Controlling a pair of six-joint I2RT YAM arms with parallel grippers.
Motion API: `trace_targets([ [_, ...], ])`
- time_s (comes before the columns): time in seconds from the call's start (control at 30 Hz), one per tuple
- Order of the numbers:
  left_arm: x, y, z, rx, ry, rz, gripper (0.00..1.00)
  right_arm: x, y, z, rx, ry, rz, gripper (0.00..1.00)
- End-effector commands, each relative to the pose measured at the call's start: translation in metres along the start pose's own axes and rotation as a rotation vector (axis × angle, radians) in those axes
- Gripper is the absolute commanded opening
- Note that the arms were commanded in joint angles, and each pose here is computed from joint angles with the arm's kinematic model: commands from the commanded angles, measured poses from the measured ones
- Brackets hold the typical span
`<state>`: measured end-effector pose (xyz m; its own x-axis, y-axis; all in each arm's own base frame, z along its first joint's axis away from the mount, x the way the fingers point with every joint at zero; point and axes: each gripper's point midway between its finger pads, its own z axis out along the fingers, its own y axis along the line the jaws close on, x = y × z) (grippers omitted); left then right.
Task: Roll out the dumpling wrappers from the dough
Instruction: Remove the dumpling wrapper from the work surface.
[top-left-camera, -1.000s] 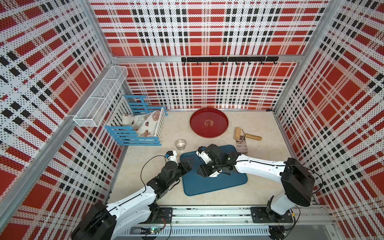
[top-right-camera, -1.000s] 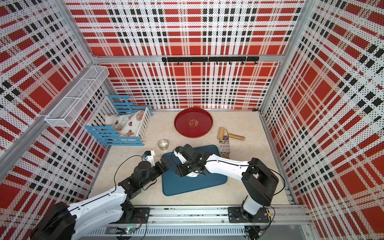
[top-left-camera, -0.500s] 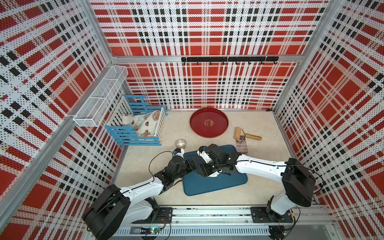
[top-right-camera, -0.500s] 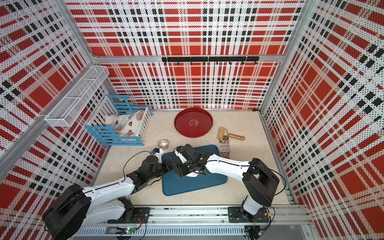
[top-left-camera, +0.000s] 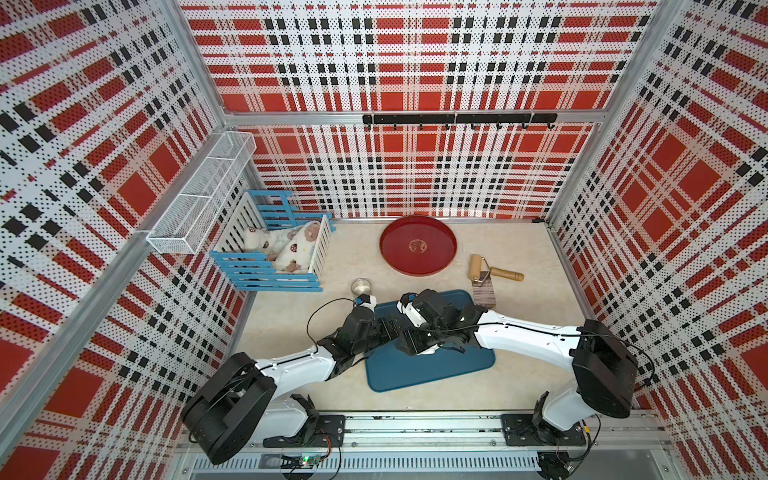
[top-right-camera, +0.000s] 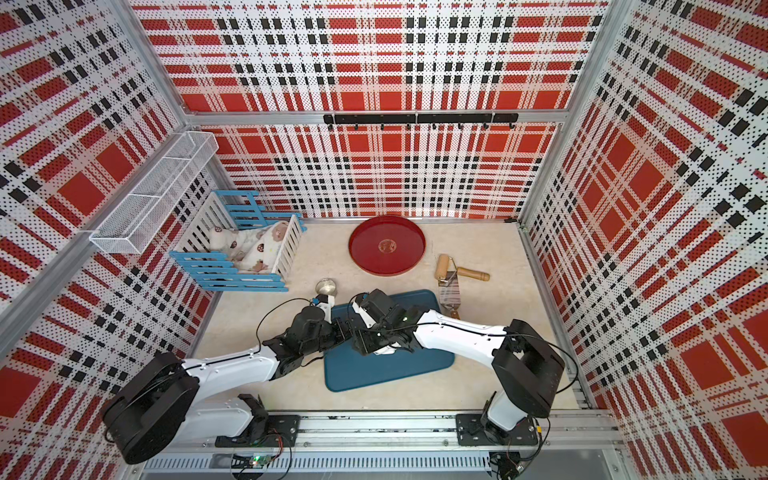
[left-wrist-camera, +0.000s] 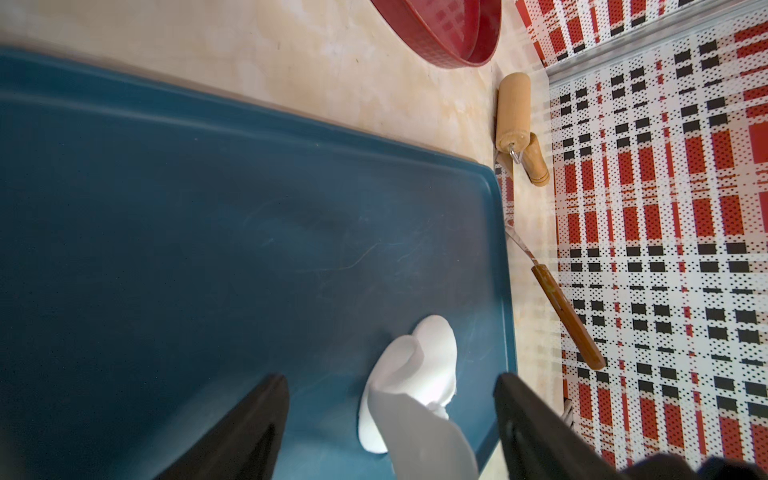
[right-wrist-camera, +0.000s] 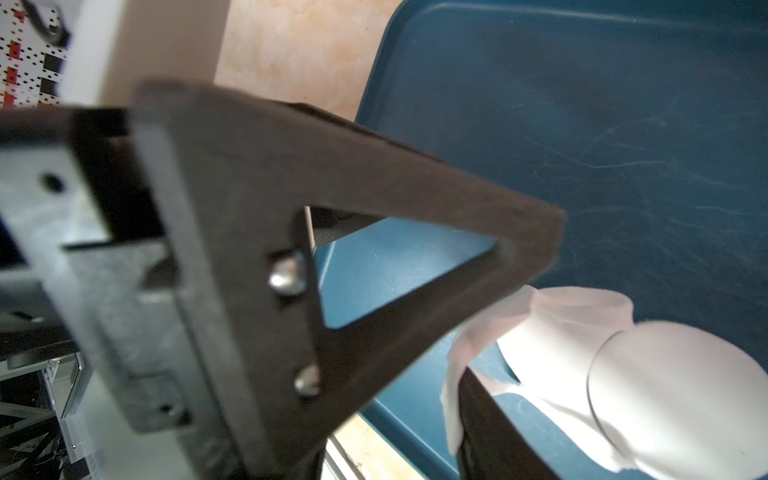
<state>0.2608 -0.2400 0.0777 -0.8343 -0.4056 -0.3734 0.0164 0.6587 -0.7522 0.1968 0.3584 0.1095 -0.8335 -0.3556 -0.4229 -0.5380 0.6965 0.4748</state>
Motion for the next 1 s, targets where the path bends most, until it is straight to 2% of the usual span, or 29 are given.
trace_targets([
  [0.0, 0.014, -0.021, 0.007, 0.065, 0.079, 0.079, 0.81, -0.016, 0.014, -0.009, -0.042, -0.076, -0.028, 0.51],
  [0.3, 0.027, -0.018, 0.011, 0.057, 0.126, 0.089, 0.76, -0.021, 0.008, -0.015, -0.005, -0.118, -0.038, 0.51],
  [0.97, 0.036, -0.004, -0.001, 0.03, 0.134, 0.072, 0.7, -0.028, 0.001, -0.023, 0.039, -0.175, -0.035, 0.51],
])
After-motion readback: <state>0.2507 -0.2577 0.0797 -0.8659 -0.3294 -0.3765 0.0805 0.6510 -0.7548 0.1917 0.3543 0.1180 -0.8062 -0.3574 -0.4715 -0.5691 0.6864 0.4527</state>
